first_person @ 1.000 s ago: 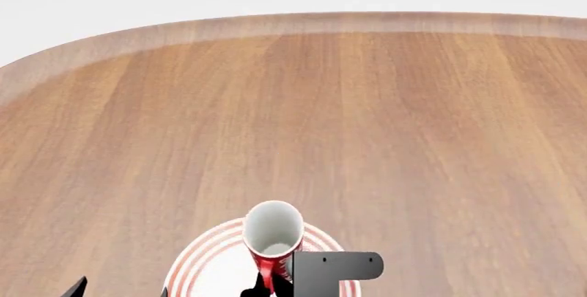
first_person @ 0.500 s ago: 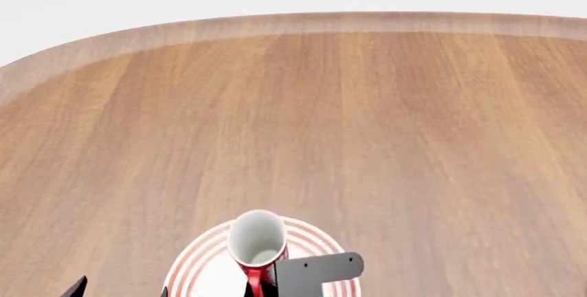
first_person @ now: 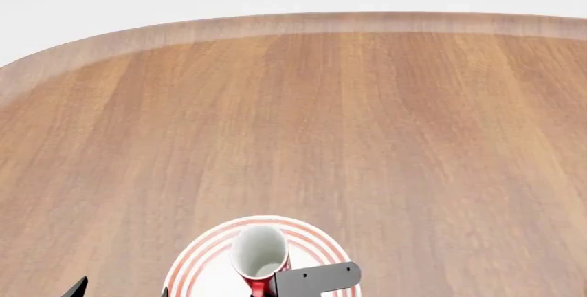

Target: Put the red mug on the left plate.

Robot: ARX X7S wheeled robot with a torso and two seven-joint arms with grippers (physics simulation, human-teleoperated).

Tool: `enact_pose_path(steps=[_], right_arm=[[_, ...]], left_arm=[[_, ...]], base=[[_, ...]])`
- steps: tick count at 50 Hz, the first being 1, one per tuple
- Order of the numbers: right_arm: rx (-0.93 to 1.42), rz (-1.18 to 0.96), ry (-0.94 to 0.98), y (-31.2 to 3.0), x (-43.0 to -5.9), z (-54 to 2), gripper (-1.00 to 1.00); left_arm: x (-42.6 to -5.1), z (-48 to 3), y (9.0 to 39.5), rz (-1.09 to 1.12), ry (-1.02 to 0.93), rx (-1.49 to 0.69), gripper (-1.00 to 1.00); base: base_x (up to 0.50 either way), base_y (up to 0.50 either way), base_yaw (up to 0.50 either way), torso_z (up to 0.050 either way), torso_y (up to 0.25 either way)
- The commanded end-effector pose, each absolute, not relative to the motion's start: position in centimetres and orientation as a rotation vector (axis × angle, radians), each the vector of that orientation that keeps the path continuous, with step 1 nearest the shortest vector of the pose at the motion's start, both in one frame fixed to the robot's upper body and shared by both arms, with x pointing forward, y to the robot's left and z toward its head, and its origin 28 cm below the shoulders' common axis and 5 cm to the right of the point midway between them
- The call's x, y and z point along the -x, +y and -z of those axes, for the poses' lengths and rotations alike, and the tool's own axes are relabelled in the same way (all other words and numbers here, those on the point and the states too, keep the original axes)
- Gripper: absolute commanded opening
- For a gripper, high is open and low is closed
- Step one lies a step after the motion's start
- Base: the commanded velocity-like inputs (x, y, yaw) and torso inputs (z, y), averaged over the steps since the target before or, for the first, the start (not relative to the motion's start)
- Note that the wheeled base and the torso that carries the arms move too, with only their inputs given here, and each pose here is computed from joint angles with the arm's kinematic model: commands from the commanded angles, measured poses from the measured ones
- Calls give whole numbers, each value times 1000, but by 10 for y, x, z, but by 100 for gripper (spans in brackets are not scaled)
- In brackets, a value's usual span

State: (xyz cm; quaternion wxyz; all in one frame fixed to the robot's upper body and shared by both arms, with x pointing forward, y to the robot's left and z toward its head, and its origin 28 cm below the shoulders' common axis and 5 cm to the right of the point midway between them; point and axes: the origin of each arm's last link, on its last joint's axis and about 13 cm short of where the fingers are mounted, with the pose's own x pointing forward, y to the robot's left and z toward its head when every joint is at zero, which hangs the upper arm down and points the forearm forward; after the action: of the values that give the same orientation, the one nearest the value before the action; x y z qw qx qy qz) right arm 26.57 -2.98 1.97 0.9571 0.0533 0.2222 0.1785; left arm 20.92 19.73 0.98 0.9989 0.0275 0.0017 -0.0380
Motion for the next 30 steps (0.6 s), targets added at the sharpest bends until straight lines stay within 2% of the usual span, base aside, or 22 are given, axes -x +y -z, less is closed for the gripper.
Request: enact_pose_path(steps=[1, 19, 20, 30], right_arm=[[-100, -361, 453, -31, -267, -14, -100], [-112, -356, 457, -31, -268, -16, -100], [-113, -351, 460, -31, -269, -16, 100], [-115, -351, 451, -31, -270, -19, 100]], left_arm=[[-208, -9, 197, 76, 4, -55, 100], [-210, -9, 198, 76, 5, -54, 100], [-210, -9, 198, 76, 5, -53, 100], [-210, -10, 198, 77, 5, -52, 100]], base=[[0, 0, 0, 0, 0], [0, 0, 0, 0, 1], [0, 0, 0, 0, 0], [0, 0, 0, 0, 0]])
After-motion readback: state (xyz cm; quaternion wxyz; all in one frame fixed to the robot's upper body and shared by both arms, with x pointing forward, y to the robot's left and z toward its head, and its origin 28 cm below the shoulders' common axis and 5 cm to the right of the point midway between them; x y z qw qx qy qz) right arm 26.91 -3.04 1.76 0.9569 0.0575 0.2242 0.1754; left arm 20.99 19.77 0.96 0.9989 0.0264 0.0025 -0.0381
